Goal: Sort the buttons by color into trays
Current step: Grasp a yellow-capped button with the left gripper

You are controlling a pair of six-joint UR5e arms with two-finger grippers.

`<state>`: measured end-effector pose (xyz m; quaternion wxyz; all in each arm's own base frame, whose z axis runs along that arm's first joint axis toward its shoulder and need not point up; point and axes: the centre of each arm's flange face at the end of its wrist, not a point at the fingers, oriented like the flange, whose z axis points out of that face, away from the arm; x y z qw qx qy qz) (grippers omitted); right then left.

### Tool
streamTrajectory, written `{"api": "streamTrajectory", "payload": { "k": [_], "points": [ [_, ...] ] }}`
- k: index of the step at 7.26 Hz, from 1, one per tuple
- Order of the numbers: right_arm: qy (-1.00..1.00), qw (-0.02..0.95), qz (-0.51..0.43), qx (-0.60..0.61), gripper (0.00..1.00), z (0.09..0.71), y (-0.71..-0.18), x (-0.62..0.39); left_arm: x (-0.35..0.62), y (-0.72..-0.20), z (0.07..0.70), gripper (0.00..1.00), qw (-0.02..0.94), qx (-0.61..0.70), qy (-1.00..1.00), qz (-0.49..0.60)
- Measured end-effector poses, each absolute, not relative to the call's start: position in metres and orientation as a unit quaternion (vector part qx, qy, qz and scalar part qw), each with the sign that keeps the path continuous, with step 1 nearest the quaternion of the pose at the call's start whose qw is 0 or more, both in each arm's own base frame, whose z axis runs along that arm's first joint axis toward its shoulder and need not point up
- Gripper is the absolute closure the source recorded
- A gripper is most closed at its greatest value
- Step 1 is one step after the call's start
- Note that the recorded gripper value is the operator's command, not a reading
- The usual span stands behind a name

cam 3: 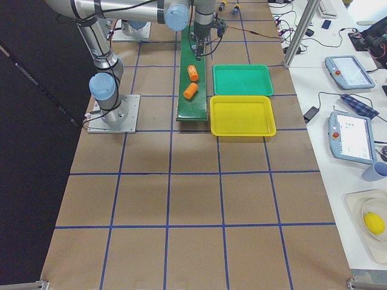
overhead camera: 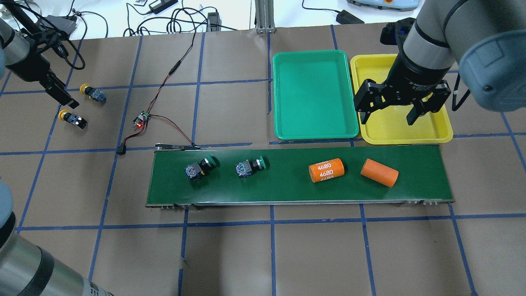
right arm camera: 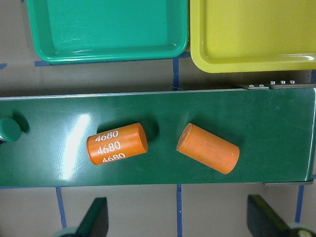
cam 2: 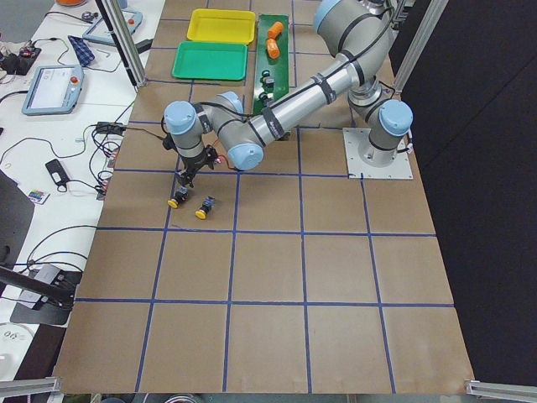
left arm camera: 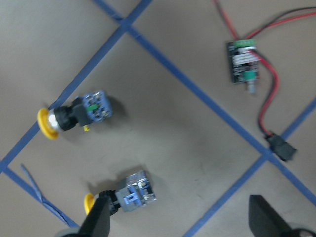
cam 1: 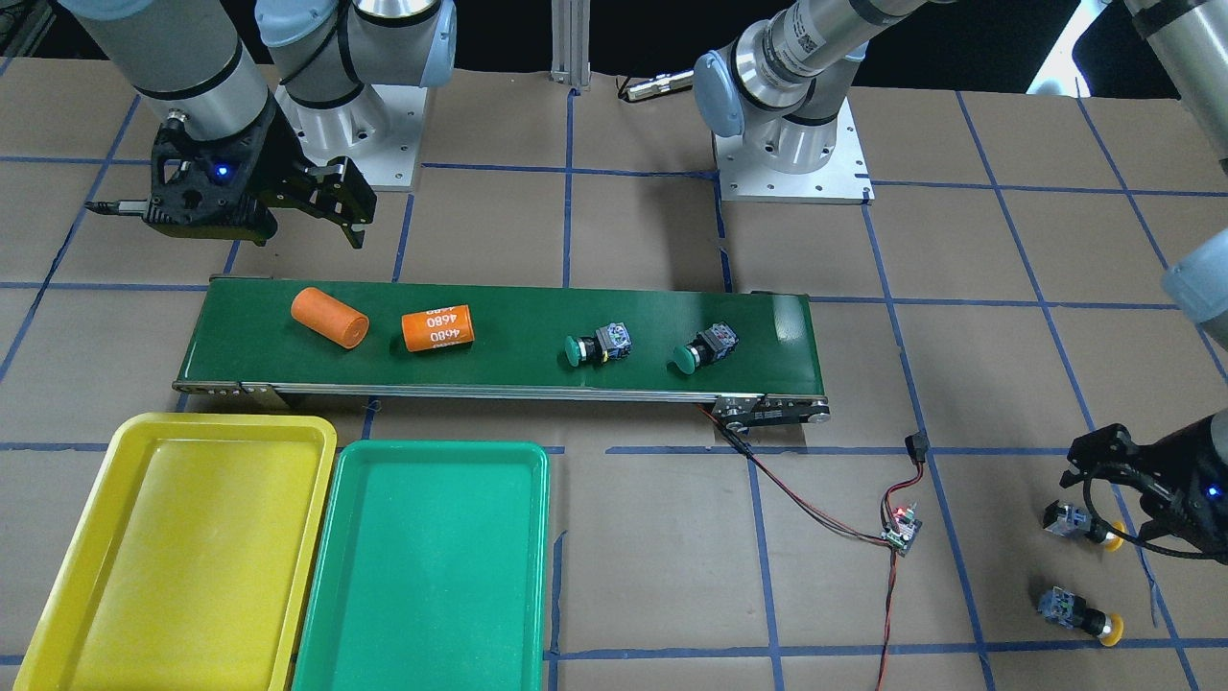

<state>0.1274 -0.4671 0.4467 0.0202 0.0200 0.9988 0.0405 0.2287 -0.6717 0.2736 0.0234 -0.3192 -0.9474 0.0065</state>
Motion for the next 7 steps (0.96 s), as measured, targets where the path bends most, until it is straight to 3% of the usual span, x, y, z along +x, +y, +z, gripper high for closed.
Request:
{"api": "streamTrajectory", "payload": {
  "k": [5,7],
  "points": [
    [0.999,0.018,0.041,0.020,0.00,0.444,-0.468,0.127,0.258,-0.685,0.201,0.00,-0.022,-0.208,-0.978,-0.009],
    [0.999,0.021,0.016,0.018,0.00,0.447,-0.474,0.128,0.254,-0.678,0.197,0.00,0.004,-0.193,-0.980,-0.038]
  ]
}}
